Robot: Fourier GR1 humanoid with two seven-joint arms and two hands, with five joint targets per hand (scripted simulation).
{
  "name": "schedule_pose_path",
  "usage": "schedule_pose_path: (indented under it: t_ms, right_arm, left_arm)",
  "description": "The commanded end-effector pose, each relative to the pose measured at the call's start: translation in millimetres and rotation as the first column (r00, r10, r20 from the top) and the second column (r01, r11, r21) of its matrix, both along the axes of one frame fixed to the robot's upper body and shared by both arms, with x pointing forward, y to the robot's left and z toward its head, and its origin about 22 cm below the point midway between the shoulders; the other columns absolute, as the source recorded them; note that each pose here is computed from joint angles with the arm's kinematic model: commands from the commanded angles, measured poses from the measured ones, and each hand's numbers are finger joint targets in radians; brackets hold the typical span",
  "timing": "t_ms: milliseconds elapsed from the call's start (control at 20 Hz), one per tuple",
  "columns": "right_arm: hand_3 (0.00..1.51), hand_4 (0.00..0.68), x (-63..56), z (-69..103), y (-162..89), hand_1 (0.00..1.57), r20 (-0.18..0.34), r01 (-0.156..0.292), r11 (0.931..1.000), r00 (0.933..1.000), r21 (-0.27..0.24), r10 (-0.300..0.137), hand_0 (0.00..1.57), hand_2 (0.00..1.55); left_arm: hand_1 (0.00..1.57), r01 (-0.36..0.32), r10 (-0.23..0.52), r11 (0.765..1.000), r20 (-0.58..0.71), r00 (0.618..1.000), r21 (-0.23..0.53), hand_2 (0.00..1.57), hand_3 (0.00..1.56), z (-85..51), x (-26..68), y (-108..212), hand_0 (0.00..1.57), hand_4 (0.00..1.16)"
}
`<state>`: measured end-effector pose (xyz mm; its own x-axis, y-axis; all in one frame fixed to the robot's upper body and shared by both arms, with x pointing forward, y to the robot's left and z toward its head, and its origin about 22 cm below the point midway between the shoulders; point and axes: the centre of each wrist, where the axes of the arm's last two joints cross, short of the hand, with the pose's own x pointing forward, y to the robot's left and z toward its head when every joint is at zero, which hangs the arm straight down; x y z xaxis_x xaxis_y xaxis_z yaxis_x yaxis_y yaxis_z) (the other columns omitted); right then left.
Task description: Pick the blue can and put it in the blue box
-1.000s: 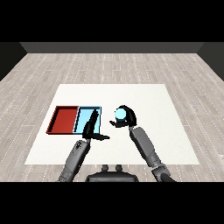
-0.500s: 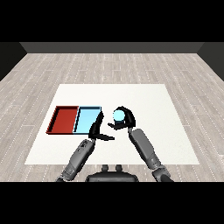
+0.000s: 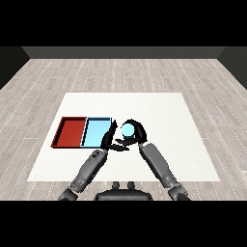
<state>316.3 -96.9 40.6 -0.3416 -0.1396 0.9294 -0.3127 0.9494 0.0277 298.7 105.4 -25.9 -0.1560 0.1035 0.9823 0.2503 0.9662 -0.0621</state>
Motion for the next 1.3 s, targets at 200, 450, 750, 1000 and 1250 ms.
schedule_pose_path:
  t_ms: [200, 450, 750, 1000, 1250]
  right_arm:
    - [1.39, 0.654, 6.8, 16.0, -11, 1.40, 0.012, -0.014, 0.9997, 0.9998, -0.021, 0.015, 1.40, 1.43]
    - [1.39, 0.651, 15.6, 6.8, 17, 1.42, 0.008, -0.049, 0.9985, 0.9988, -0.024, 0.049, 1.42, 1.43]
    - [1.39, 0.625, -2.8, -8.0, 19, 1.41, 0.013, -0.066, 0.9970, 0.9977, -0.041, 0.067, 1.41, 1.44]
    - [1.40, 0.613, -21.6, -6.4, 40, 1.25, 0.015, -0.107, 0.9919, 0.9940, -0.068, 0.108, 1.25, 1.41]
    - [1.40, 0.593, -13.6, 2.3, 59, 1.46, 0.021, -0.128, 0.9907, 0.9914, -0.046, 0.129, 1.46, 1.47]
  left_arm:
    - [0.00, 0.023, -0.023, 1.000, -0.002, 1.000, -0.008, 0.00, 0.00, -10.2, 3.1, -18, 0.00, 0.00]
    - [0.00, 0.040, -0.040, 0.999, 0.007, 0.999, -0.003, 0.00, 0.00, 14.5, 12.3, -16, 0.00, 0.00]
    - [0.00, 0.057, -0.057, 0.998, 0.004, 0.998, -0.006, 0.00, 0.00, -11.3, 3.4, -24, 0.00, 0.00]
    - [0.00, -0.026, 0.007, 0.986, 0.113, 0.994, 0.163, 0.00, 0.00, -2.2, -3.6, -35, 0.00, 0.28]
    - [0.32, -0.059, 0.033, 0.974, 0.121, 0.992, 0.218, 0.48, 0.33, 7.9, 5.9, -36, 0.32, 0.18]
